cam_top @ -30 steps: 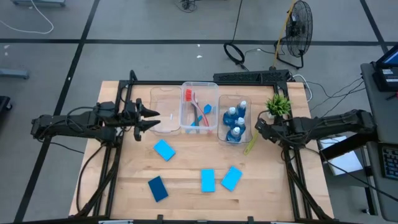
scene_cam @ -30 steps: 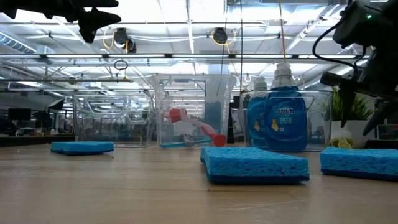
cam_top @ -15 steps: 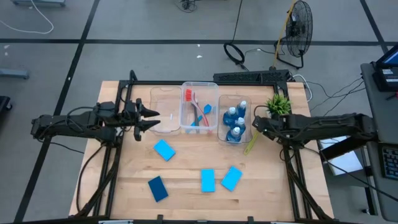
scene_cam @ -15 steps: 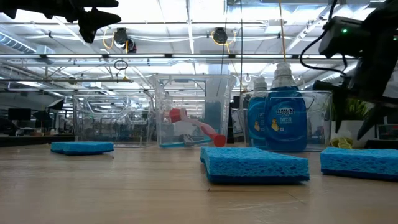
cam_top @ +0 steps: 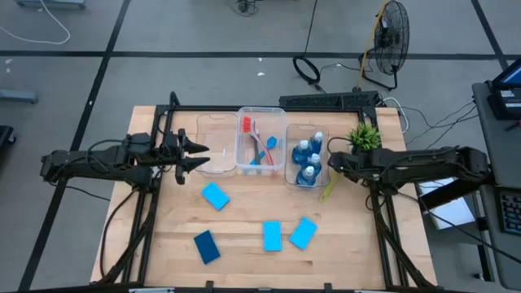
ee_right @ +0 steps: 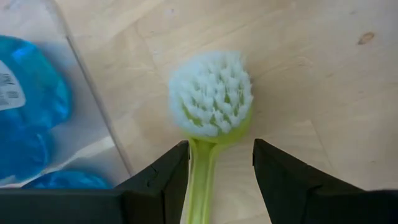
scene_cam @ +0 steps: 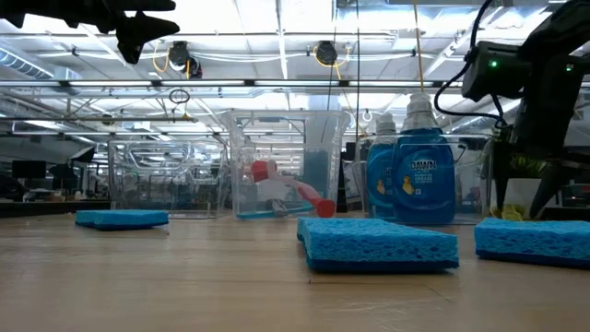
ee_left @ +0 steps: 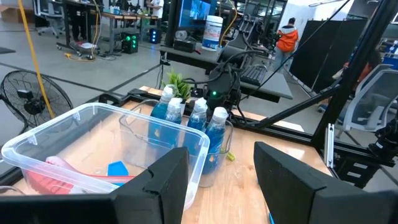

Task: Pick & Place Kitchen Sink Supplies
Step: Put the green dish brush into the white transparent bin

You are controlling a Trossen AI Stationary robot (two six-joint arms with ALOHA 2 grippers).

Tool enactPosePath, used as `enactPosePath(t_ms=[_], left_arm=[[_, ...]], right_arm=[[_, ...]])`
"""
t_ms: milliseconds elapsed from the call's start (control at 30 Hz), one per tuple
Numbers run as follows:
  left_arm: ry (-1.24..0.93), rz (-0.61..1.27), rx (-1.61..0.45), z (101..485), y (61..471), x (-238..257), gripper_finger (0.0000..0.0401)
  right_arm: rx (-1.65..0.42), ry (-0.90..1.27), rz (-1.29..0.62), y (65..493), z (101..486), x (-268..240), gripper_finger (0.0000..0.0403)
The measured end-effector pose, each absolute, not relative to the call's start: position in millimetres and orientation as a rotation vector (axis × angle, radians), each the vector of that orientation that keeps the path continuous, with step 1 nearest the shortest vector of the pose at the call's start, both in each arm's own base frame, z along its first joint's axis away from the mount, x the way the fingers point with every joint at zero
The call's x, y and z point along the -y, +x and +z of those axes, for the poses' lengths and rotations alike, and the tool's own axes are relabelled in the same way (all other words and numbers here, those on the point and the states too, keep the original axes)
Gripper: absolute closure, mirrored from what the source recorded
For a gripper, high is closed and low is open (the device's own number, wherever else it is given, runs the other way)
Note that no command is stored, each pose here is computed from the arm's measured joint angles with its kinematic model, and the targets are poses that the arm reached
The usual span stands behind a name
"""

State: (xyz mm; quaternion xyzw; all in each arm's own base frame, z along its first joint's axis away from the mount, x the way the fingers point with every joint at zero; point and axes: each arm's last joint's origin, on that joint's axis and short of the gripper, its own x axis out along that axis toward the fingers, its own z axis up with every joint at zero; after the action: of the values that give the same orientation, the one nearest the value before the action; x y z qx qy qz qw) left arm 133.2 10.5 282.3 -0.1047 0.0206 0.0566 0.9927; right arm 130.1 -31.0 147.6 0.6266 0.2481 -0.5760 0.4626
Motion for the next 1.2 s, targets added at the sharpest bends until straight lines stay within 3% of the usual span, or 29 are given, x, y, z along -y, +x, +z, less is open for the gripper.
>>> enactPosePath(t_ms=[500, 1200], left_arm=[[-0.223, 0.113, -0.041, 282.4, 133.2, -10.5, 0.0215], [-0.245, 0.113, -0.039, 282.4, 133.2, -10.5, 0.0215]], right_arm=[[-0.813, 1.464, -1.506, 118.7, 141.6, 27.0, 0.0239], [-0.869, 1.392, -1.435, 118.0, 141.7, 26.9, 0.0239]])
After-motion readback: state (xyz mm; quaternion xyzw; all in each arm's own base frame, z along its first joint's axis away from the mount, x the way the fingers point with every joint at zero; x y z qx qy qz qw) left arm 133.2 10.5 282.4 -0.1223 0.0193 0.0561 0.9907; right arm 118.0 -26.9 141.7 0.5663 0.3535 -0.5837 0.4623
